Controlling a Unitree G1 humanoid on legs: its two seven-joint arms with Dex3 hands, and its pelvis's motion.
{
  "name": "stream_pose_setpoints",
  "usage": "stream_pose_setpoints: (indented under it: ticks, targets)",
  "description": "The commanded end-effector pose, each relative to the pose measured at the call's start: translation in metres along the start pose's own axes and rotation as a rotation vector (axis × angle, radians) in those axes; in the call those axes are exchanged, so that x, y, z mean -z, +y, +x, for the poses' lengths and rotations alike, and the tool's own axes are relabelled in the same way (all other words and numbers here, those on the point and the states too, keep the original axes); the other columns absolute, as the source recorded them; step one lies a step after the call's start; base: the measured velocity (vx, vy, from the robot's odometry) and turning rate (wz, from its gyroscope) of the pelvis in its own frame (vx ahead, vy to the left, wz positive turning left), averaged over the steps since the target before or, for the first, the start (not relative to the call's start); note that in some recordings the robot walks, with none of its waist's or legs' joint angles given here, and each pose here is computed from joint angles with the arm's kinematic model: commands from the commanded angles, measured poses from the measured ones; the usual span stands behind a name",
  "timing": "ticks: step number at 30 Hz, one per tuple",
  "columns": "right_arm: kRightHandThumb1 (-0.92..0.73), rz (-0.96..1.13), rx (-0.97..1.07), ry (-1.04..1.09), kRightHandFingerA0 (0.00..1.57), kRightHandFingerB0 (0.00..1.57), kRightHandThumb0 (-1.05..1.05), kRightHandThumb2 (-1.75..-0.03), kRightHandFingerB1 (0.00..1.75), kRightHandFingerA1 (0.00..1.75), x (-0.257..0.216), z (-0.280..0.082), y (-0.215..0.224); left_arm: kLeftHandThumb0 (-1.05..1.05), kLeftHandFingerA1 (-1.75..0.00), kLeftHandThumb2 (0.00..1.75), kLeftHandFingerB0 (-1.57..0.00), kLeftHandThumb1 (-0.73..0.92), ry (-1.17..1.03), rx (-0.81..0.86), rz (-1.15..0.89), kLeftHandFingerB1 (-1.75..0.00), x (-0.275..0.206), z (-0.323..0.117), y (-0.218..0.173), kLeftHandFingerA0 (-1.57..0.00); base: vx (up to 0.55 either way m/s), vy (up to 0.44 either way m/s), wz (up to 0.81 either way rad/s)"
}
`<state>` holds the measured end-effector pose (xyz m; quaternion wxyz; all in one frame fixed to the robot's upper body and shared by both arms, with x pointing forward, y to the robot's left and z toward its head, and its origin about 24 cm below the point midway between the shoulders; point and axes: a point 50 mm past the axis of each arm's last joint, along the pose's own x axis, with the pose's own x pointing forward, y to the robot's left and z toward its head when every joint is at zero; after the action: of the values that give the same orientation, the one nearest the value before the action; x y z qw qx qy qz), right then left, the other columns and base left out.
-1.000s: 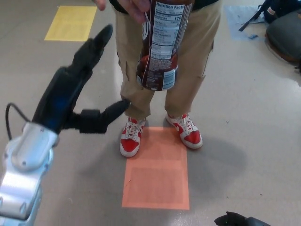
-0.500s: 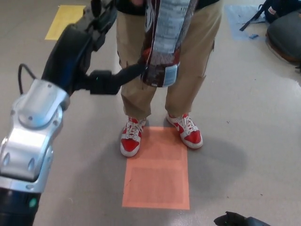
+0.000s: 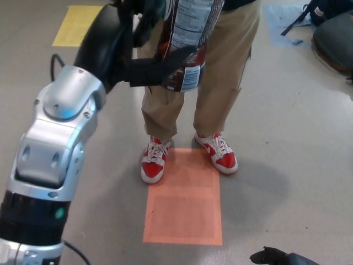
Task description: The robot recieved a bottle of protein shake from a person using its left hand and then shake the protein up and down 2 two times and hand it back to the person
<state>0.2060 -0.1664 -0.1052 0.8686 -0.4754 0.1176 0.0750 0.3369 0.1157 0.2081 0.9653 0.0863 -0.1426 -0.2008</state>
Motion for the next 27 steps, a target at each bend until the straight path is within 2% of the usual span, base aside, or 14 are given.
stream_pose_setpoints:
  ticks: [1, 5, 6, 7, 9, 10, 11, 18, 22, 23, 24, 25, 26, 27]
  targets:
    - [-0.74, -0.025, 0.060, -0.059, 0.91, 0.73, -0.24, -0.62, 0.42, 0.47, 0.000, 0.006, -0.013, -0.83, 0.00, 0.57, 0.00, 0.55, 0.514, 0.269, -0.328, 0.00, 0.017, 0.005, -0.049, 0.00, 0.00, 0.000, 0.00]
    - [-0.75, -0.021, 0.051, -0.058, 0.91, 0.73, -0.25, -0.63, 0.42, 0.47, -0.001, 0.008, -0.015, -0.84, -0.03, 0.58, 0.00, 0.55, 0.547, 0.284, -0.316, 0.00, 0.022, 0.000, -0.052, 0.00, 0.00, 0.000, 0.00]
    - [-0.72, -0.020, 0.053, -0.058, 0.89, 0.71, -0.25, -0.63, 0.41, 0.47, -0.001, 0.008, -0.015, -0.82, -0.07, 0.86, 0.00, 0.47, 0.563, 0.297, -0.314, 0.00, 0.024, -0.001, -0.054, 0.00, 0.00, 0.000, 0.00]
    - [-0.73, -0.019, 0.056, -0.060, 0.87, 0.72, -0.23, -0.63, 0.41, 0.46, -0.002, 0.009, -0.015, -0.80, 0.00, 0.58, 0.00, 0.56, 0.571, 0.303, -0.314, 0.00, 0.024, -0.001, -0.054, 0.00, 0.00, 0.000, 0.00]
    - [-0.73, -0.015, 0.060, -0.063, 0.88, 0.72, -0.23, -0.63, 0.41, 0.46, -0.002, 0.009, -0.016, -0.81, 0.00, 0.57, 0.00, 0.55, 0.582, 0.306, -0.311, 0.00, 0.025, -0.001, -0.054, 0.00, 0.00, 0.000, 0.00]
    - [-0.73, -0.014, 0.061, -0.063, 0.88, 0.72, -0.23, -0.63, 0.41, 0.46, -0.002, 0.009, -0.016, -0.81, 0.00, 0.57, 0.00, 0.55, 0.587, 0.306, -0.309, 0.00, 0.025, -0.001, -0.054, 0.00, 0.00, 0.000, 0.00]
    - [-0.73, -0.016, 0.056, -0.056, 0.88, 0.72, -0.25, -0.63, 0.41, 0.46, 0.000, 0.008, -0.015, -0.81, -0.06, 0.85, 0.00, 0.46, 0.607, 0.316, -0.295, 0.00, 0.026, -0.001, -0.056, 0.00, 0.00, 0.000, 0.00]
    - [-0.73, -0.016, 0.063, -0.063, 0.91, 0.72, -0.25, -0.64, 0.41, 0.47, -0.004, 0.011, -0.017, -0.79, -0.10, 0.84, 0.00, 0.45, 0.634, 0.318, -0.284, 0.00, 0.023, 0.001, -0.056, 0.00, 0.00, 0.000, 0.00]
    - [-0.75, -0.009, 0.059, -0.056, 0.88, 0.72, -0.25, -0.64, 0.41, 0.46, -0.003, 0.011, -0.016, -0.78, -0.31, 0.84, 0.00, 0.47, 0.624, 0.309, -0.235, -0.01, 0.017, 0.006, -0.057, -0.02, 0.00, 0.000, 0.00]
    - [-0.75, -0.014, 0.058, -0.056, 0.88, 0.72, -0.25, -0.64, 0.41, 0.46, -0.003, 0.010, -0.016, -0.78, -0.31, 0.84, 0.00, 0.47, 0.620, 0.308, -0.232, -0.01, 0.017, 0.006, -0.057, -0.02, 0.00, 0.000, 0.00]
    - [-0.75, -0.015, 0.053, -0.054, 0.86, 0.71, -0.24, -0.63, 0.41, 0.46, -0.002, 0.009, -0.014, -0.76, -0.47, 0.81, 0.00, 0.47, 0.614, 0.305, -0.231, -0.03, 0.018, 0.004, -0.058, -0.13, 0.00, 0.000, 0.00]
    - [-0.75, -0.012, 0.053, -0.055, 0.85, 0.72, -0.21, -0.63, 0.41, 0.45, -0.002, 0.009, -0.014, -0.52, -0.47, 0.61, -0.05, 0.63, 0.577, 0.264, -0.224, -0.19, 0.019, 0.004, -0.059, -0.70, 0.00, 0.000, 0.00]
    - [-0.75, -0.009, 0.056, -0.058, 0.85, 0.72, -0.21, -0.63, 0.41, 0.45, -0.003, 0.009, -0.015, -0.52, -0.47, 0.61, -0.05, 0.63, 0.532, 0.211, -0.215, -0.19, 0.021, 0.004, -0.060, -0.70, 0.00, 0.000, 0.00]
    - [-0.74, -0.003, 0.060, -0.062, 0.87, 0.72, -0.21, -0.63, 0.41, 0.46, -0.004, 0.011, -0.016, -0.41, -0.49, 0.64, -0.12, 0.71, 0.480, 0.169, -0.212, -0.21, 0.020, 0.002, -0.061, -0.82, 0.00, 0.000, 0.00]
